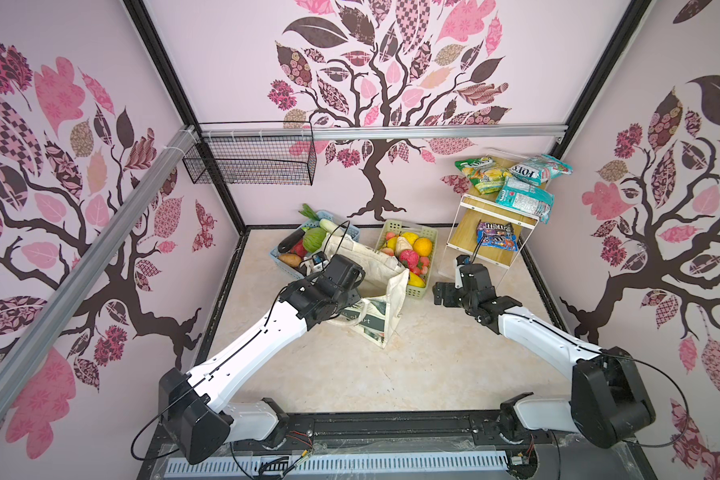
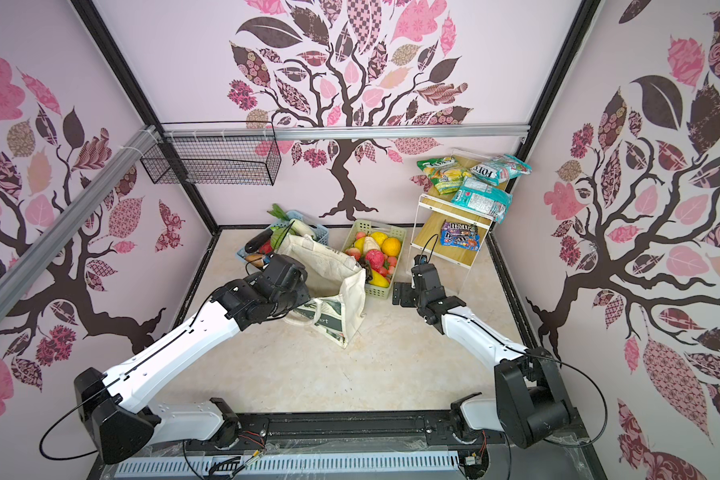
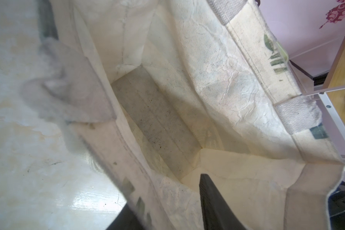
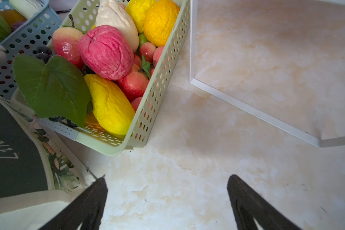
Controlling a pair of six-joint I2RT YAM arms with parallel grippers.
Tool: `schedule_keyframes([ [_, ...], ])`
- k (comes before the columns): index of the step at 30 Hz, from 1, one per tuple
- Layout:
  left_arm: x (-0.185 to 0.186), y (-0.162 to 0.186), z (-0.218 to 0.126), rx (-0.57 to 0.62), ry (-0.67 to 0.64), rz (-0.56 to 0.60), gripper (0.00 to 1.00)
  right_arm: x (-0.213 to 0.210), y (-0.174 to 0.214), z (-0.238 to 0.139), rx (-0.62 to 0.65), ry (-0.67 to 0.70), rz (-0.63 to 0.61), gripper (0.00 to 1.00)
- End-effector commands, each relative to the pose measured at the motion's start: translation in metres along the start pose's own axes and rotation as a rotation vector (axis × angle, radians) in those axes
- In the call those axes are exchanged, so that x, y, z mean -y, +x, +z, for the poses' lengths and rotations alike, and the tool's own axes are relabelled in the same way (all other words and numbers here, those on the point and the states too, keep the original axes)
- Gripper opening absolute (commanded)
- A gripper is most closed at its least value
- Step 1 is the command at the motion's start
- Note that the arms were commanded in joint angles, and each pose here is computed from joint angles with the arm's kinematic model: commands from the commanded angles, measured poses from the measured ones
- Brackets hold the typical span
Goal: Place the food into the grocery bag and tie it
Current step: 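Grasp the tote bag rim with the left gripper while the right reaches toward fruit, then hold the bag rim with the left gripper while the right grasps the pink peach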
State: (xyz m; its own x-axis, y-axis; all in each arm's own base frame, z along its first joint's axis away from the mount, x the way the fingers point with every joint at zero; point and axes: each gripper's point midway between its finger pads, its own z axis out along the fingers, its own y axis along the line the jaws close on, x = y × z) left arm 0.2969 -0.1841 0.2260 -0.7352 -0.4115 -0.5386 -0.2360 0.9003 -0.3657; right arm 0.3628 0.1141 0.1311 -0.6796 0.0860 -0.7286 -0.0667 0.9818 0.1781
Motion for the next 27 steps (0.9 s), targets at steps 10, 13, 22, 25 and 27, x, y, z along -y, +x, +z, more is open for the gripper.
schedule_keyframes([
  [10, -0.012, -0.013, -0.022, -0.069, 0.116, 0.142, 0.11, -0.009, -0.022, -0.03, 0.004, -0.021, -0.042, 0.97],
  [13, -0.018, -0.011, -0.024, -0.111, 0.119, 0.211, 0.1, -0.01, -0.031, -0.035, 0.019, -0.015, -0.055, 0.98],
  [22, -0.017, -0.012, -0.024, -0.146, 0.171, 0.286, 0.1, -0.032, -0.048, -0.04, 0.025, -0.111, -0.071, 0.97],
  [25, -0.016, -0.016, -0.023, -0.138, 0.173, 0.286, 0.1, -0.038, -0.052, -0.034, 0.034, -0.139, -0.058, 0.96],
  [27, -0.017, -0.018, -0.021, -0.135, 0.173, 0.28, 0.1, -0.041, -0.055, -0.03, 0.022, -0.145, -0.052, 0.95],
])
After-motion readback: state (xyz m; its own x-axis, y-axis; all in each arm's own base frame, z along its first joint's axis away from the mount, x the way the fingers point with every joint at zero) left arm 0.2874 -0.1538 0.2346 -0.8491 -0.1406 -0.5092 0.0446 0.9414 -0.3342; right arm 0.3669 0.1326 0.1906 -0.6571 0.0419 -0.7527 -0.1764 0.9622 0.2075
